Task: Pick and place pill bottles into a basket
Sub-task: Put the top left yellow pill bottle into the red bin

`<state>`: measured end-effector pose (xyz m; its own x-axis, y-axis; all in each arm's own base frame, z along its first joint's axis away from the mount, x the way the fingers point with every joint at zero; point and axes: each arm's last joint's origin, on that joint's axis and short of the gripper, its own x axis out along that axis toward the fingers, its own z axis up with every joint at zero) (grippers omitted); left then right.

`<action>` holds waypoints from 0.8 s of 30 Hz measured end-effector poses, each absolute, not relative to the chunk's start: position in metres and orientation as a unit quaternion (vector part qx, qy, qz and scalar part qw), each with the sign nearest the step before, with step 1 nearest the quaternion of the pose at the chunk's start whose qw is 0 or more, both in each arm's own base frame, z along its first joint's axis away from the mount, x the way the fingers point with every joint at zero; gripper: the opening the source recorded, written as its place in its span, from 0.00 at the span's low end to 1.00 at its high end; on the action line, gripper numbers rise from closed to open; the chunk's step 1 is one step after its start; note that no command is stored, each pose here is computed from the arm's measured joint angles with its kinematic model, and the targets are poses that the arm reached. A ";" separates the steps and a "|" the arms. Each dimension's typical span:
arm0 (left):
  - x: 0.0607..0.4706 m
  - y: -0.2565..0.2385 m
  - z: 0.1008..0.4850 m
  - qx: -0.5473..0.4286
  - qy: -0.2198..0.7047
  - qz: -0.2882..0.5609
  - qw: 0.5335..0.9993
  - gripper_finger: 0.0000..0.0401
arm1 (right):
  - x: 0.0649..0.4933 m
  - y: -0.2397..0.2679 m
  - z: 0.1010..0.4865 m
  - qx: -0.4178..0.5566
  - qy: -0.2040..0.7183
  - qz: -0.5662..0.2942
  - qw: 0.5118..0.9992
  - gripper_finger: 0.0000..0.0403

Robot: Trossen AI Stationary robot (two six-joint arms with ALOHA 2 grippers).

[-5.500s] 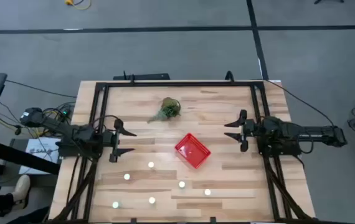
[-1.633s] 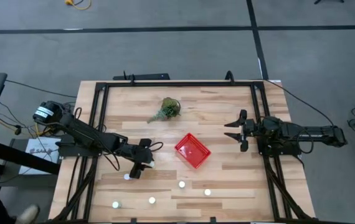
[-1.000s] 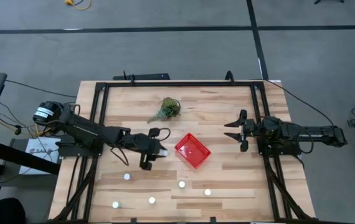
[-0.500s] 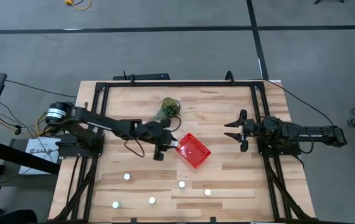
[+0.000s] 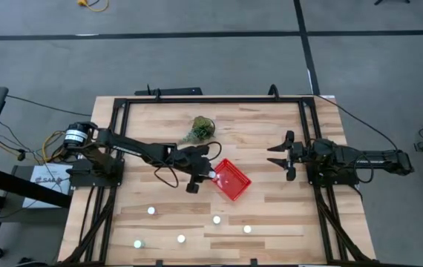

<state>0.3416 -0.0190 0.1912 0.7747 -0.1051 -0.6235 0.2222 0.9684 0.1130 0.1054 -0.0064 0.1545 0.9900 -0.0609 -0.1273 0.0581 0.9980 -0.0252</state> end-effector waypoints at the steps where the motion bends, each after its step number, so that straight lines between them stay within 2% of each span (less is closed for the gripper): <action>1: 0.342 -0.019 0.192 0.091 0.321 -0.087 0.939 0.29 | 0.105 -0.006 0.155 -0.011 0.064 -0.030 0.997 0.43; 10: 0.354 -0.013 0.188 0.099 0.326 -0.082 0.937 0.29 | 0.105 -0.006 0.155 -0.011 0.064 -0.030 0.997 0.43; 24: 0.393 -0.009 0.181 0.104 0.406 -0.093 0.903 0.29 | 0.106 -0.006 0.153 -0.010 0.074 -0.030 0.997 0.43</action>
